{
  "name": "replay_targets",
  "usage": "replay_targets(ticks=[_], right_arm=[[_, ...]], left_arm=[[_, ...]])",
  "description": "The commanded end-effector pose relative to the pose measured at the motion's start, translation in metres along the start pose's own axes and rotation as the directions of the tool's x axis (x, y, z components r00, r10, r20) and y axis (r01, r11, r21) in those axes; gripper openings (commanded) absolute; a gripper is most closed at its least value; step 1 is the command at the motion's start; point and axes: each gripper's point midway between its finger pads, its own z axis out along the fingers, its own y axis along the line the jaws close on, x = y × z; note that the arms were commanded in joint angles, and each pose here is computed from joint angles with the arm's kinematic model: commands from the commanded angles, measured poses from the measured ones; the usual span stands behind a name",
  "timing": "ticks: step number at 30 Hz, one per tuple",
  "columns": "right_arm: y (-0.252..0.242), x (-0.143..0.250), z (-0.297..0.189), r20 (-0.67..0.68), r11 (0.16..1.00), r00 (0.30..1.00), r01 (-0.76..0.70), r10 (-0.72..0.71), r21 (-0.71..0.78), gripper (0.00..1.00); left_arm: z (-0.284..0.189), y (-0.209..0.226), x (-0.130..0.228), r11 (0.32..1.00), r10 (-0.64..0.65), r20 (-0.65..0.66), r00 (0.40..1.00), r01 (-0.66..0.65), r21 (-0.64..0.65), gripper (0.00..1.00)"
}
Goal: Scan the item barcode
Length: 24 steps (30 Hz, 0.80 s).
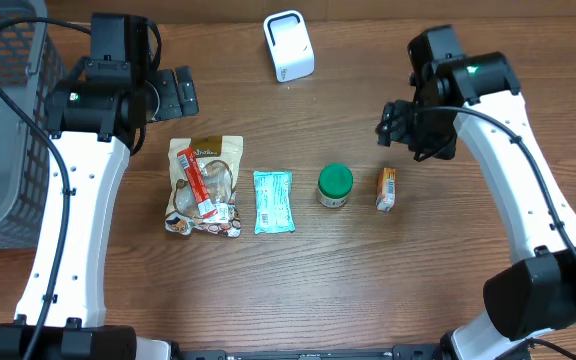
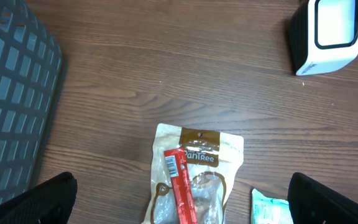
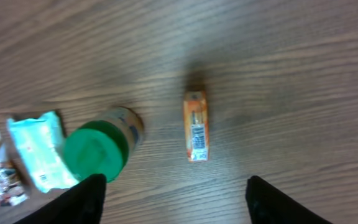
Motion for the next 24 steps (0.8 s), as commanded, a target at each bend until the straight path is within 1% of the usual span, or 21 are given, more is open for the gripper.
replay_targets(ticks=[1, 7, 12, 14, 16, 19, 22, 24], right_arm=[[-0.01, 0.008, 0.02, -0.028, 0.999, 1.0, 0.0, 0.002, 0.043, 0.7], [-0.013, 0.013, 0.054, -0.035, 0.999, 0.999, 0.001, 0.001, 0.045, 0.7], [-0.013, 0.013, 0.064, -0.026, 0.999, 1.0, 0.001, 0.0, 0.04, 0.7], [-0.006, 0.012, 0.063, -0.028, 1.0, 1.0, 0.001, -0.001, 0.003, 0.7], [0.011, 0.011, 0.055, -0.041, 0.997, 0.999, 0.001, -0.004, -0.083, 0.71], [0.028, 0.007, 0.031, -0.047, 0.987, 0.999, -0.022, 0.014, -0.161, 0.8], [0.036, 0.0, 0.014, -0.025, 0.982, 0.998, -0.053, 0.05, -0.179, 0.83], [0.044, 0.0, 0.012, -0.013, 0.981, 0.999, -0.045, 0.043, -0.189, 0.88]], left_arm=[[-0.002, 0.001, -0.004, 1.0, -0.016, 0.014, 1.0, 0.016, -0.006, 1.0], [-0.002, 0.001, -0.004, 1.0, -0.016, 0.013, 1.0, 0.016, -0.006, 1.0], [-0.002, 0.001, -0.004, 1.0, -0.016, 0.014, 1.0, 0.016, -0.006, 1.0], [-0.002, 0.001, -0.004, 1.0, -0.016, 0.014, 1.0, 0.016, -0.006, 1.0], [-0.002, 0.001, -0.004, 1.0, -0.016, 0.014, 1.0, 0.016, -0.006, 1.0], [-0.002, 0.001, -0.004, 1.0, -0.016, 0.014, 1.0, 0.016, -0.006, 1.0], [-0.002, 0.001, -0.004, 1.0, -0.016, 0.014, 1.0, 0.016, -0.006, 1.0], [-0.002, 0.001, -0.004, 1.0, -0.016, 0.014, 1.0, 0.016, -0.006, 1.0]])
